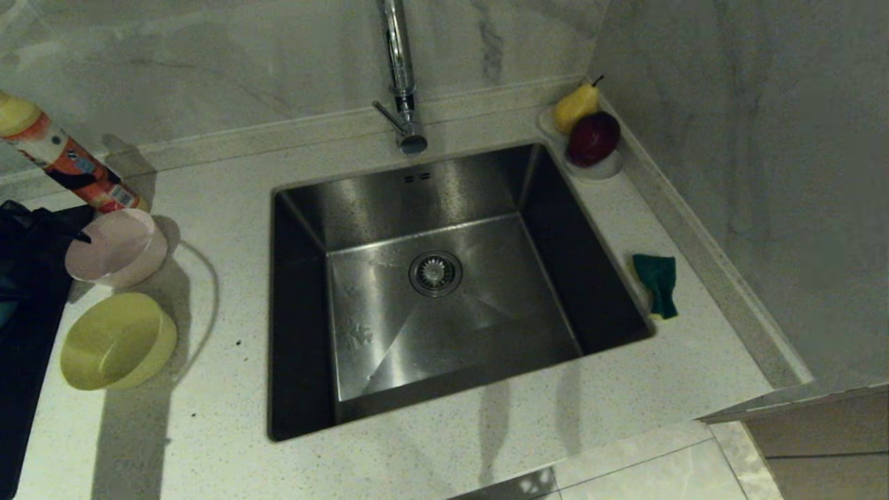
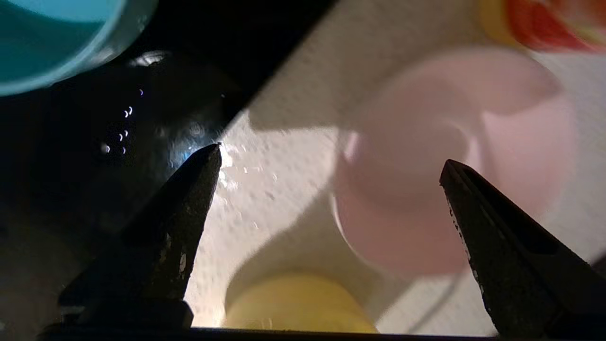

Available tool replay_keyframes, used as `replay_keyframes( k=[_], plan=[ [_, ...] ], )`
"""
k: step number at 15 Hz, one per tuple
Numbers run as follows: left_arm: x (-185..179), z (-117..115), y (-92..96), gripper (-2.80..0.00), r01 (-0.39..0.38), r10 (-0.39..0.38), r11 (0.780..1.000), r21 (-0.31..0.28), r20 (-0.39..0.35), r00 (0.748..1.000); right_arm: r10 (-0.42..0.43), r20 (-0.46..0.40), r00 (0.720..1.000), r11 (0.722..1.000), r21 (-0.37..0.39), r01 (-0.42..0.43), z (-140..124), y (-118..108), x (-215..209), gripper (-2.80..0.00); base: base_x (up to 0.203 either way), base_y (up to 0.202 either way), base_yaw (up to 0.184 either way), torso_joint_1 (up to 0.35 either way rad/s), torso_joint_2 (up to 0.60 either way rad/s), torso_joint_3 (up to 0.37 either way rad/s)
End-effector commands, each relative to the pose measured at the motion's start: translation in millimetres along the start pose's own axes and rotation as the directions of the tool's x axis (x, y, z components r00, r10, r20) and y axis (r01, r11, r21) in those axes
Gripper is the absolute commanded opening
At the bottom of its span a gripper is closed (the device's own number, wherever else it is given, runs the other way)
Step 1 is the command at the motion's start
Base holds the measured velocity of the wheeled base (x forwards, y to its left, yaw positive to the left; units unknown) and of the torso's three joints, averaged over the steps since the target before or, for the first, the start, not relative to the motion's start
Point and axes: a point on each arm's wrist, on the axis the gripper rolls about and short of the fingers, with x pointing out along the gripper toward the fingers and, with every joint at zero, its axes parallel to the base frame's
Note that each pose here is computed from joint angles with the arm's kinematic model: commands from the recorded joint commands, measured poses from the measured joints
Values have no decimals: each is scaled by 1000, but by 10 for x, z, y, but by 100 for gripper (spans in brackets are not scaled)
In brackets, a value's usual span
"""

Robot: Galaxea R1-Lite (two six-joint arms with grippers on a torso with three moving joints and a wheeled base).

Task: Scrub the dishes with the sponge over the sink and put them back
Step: Place the bowl on the bowl

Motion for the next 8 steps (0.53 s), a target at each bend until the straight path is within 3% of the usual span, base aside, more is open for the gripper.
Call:
replay_keyframes(
  k=[1,3,6,8],
  plan=[
    [270,5,94,0,-31,30,999,-26,-48,998,1,1,1000,1000,0,-1,0,0,0,-280,0,0,0,0,0,0],
    [369,-8,126,0,-31,27,998,-54,-76,997,1,0,1000,1000,0,-1,0,0,0,-280,0,0,0,0,0,0],
    [393,-13,113,0,35,-48,993,-108,-122,991,1,-1,1000,1000,0,-1,-1,0,0,-280,0,0,0,0,0,0],
    [412,-2,111,0,42,-56,992,-123,-116,992,1,1,1000,1000,0,-1,0,0,0,-280,0,0,0,0,0,0]
  ],
)
